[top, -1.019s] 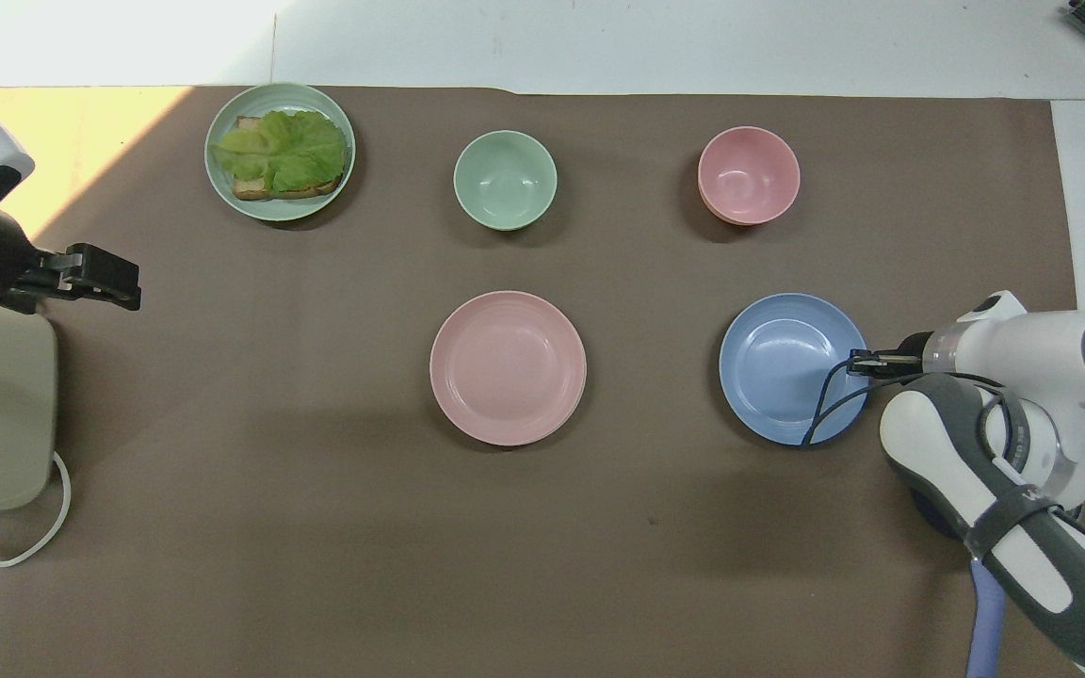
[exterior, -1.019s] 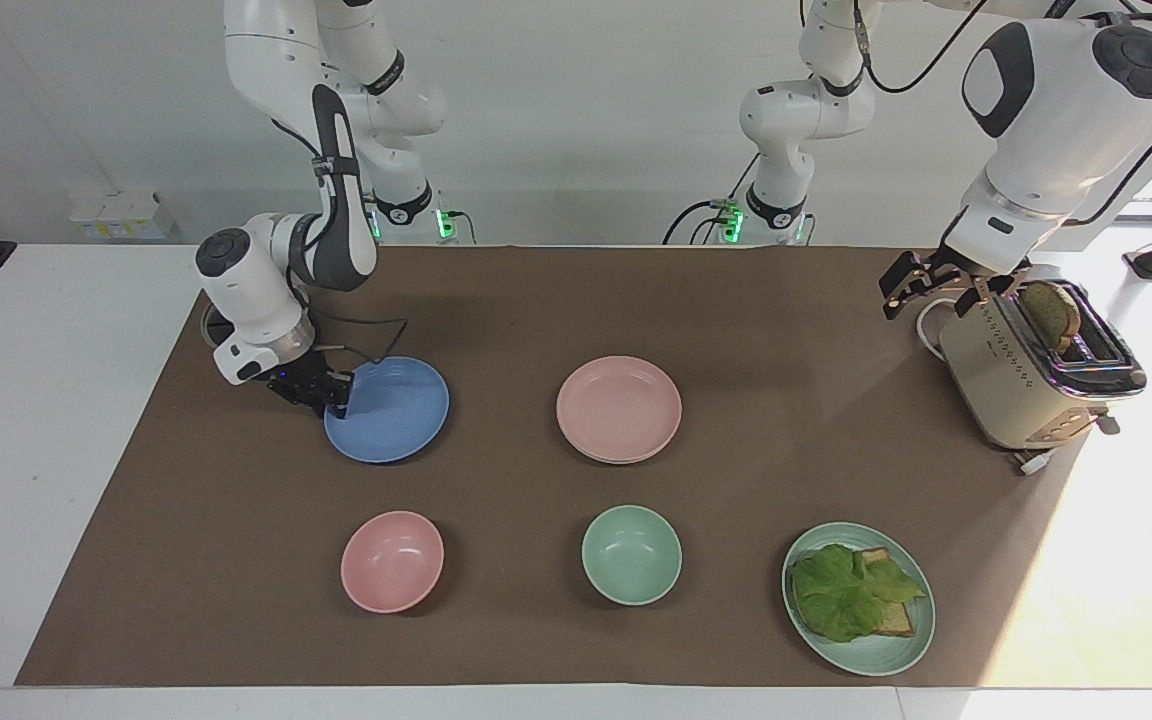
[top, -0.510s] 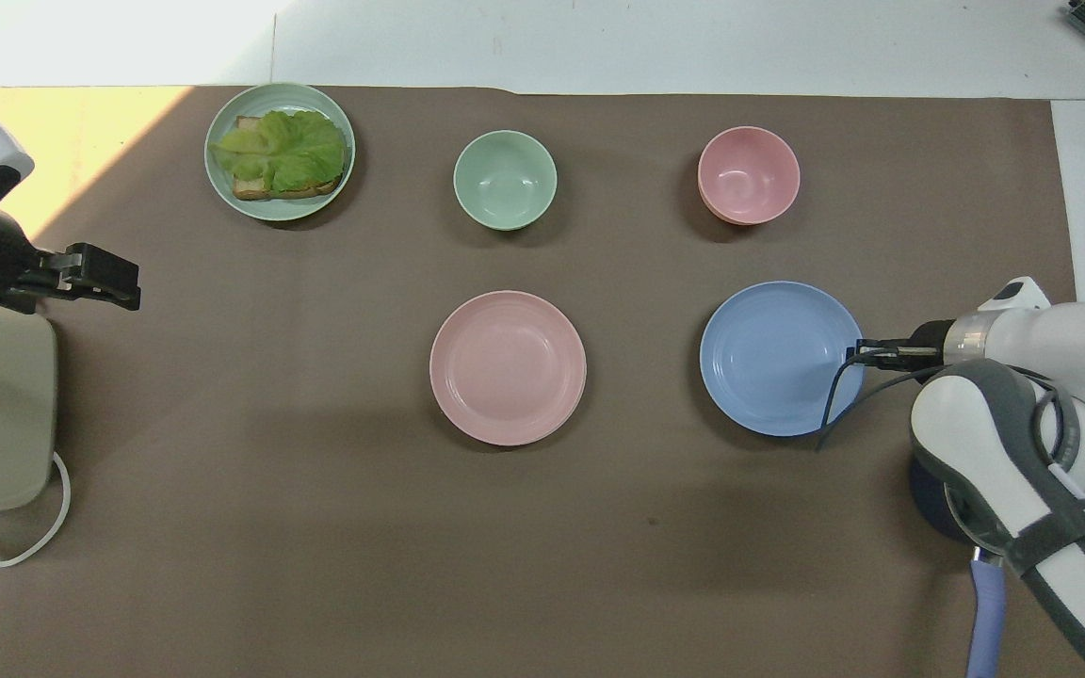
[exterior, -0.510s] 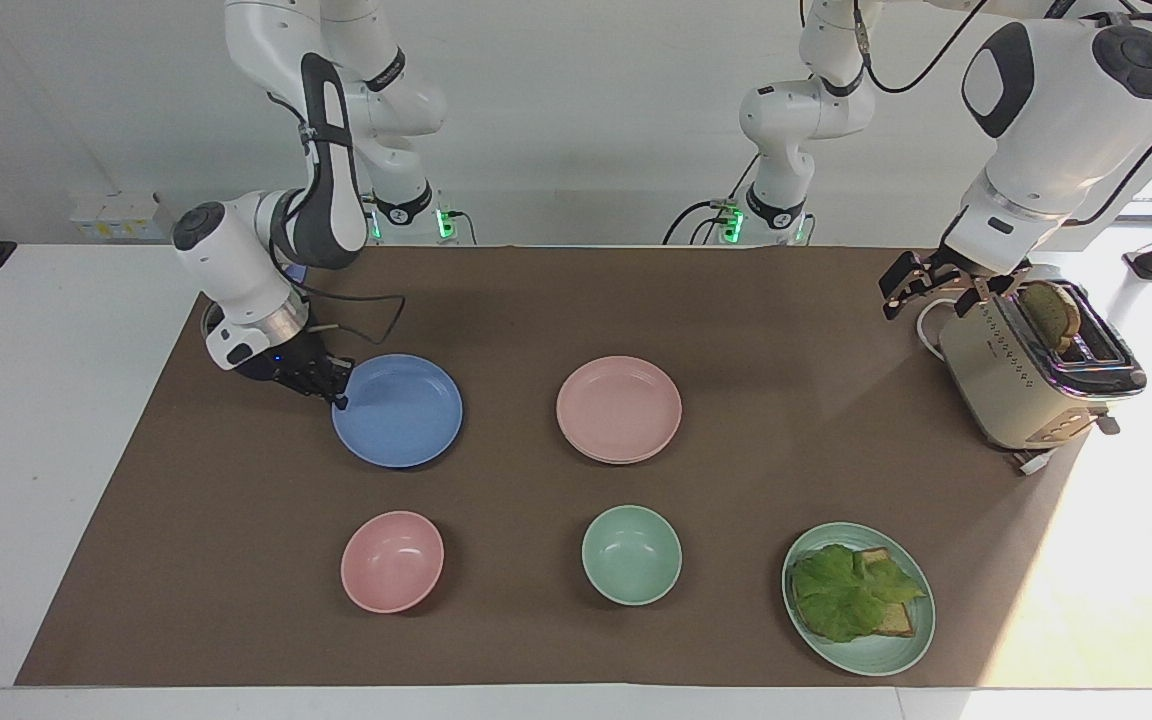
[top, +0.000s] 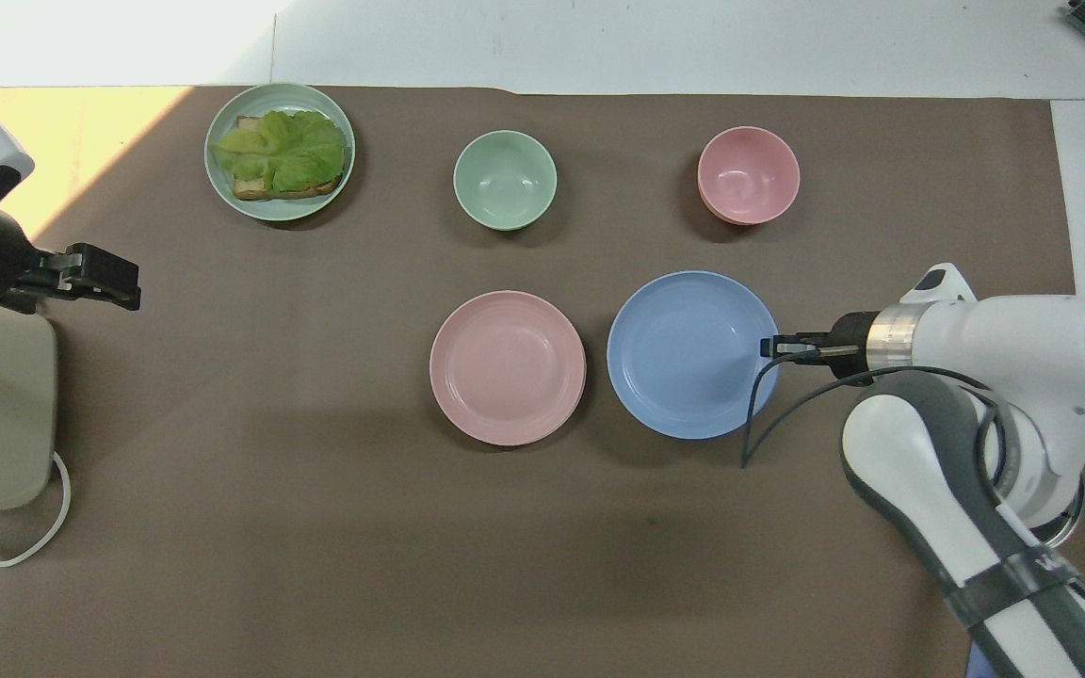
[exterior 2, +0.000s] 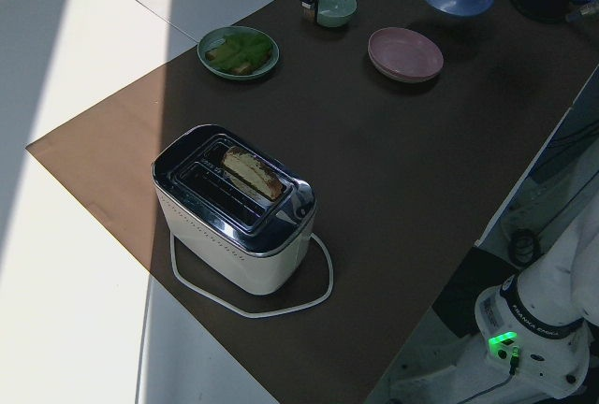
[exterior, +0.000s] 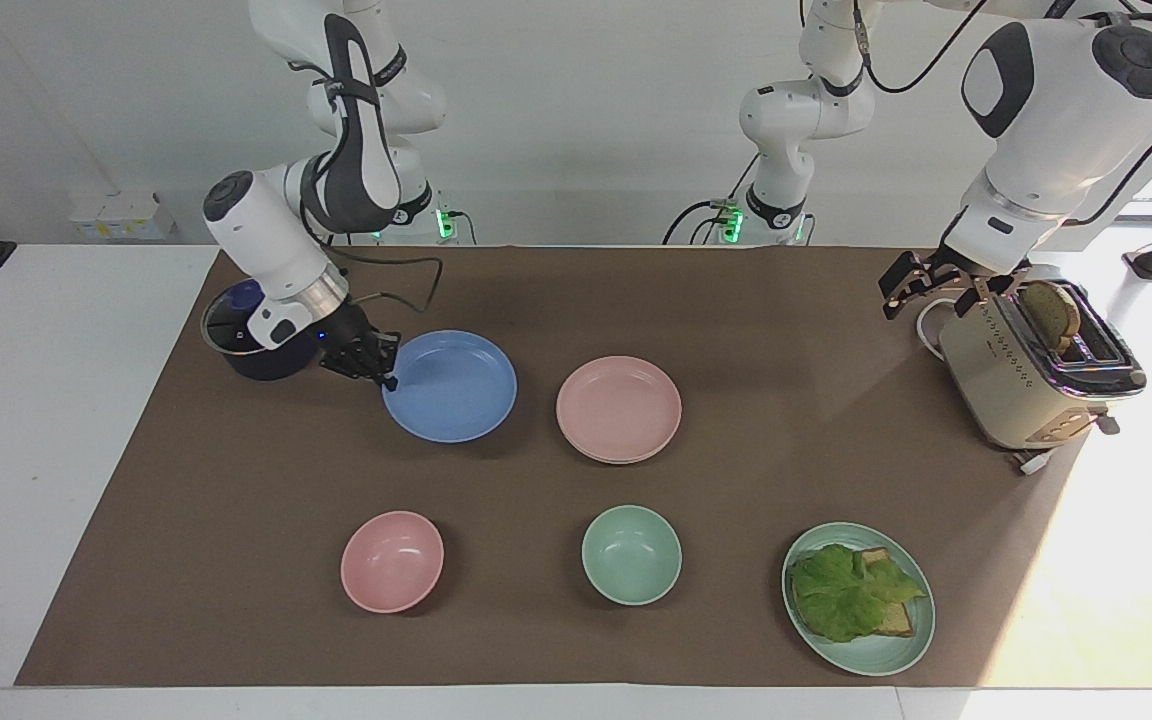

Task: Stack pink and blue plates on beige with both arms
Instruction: 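Carry the blue plate onto the pink plate stack and lower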

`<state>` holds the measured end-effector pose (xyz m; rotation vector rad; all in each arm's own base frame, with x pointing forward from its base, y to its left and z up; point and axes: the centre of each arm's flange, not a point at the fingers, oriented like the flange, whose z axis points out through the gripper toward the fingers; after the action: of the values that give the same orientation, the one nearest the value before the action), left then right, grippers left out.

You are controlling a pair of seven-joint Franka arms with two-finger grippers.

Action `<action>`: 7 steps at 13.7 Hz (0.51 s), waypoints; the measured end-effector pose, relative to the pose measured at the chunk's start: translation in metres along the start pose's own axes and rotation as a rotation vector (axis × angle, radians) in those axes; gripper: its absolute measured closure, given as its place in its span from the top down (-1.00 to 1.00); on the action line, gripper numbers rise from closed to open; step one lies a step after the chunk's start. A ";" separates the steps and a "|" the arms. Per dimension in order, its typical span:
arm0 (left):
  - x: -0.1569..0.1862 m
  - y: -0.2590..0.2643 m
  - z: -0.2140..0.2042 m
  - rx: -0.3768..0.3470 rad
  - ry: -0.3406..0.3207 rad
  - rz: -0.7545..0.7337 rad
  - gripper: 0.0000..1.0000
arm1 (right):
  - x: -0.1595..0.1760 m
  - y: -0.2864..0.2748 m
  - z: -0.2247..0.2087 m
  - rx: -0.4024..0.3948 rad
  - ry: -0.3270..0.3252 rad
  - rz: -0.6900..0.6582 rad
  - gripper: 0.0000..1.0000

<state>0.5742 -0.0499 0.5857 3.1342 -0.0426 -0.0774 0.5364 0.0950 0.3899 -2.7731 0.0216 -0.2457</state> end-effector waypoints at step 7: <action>0.000 0.000 0.000 0.000 0.000 0.000 1.00 | -0.041 -0.141 0.079 0.018 -0.018 -0.001 -0.89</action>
<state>0.5742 -0.0498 0.5857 3.1342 -0.0426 -0.0774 0.5076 0.2566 0.3596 -2.7572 0.0138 -0.2196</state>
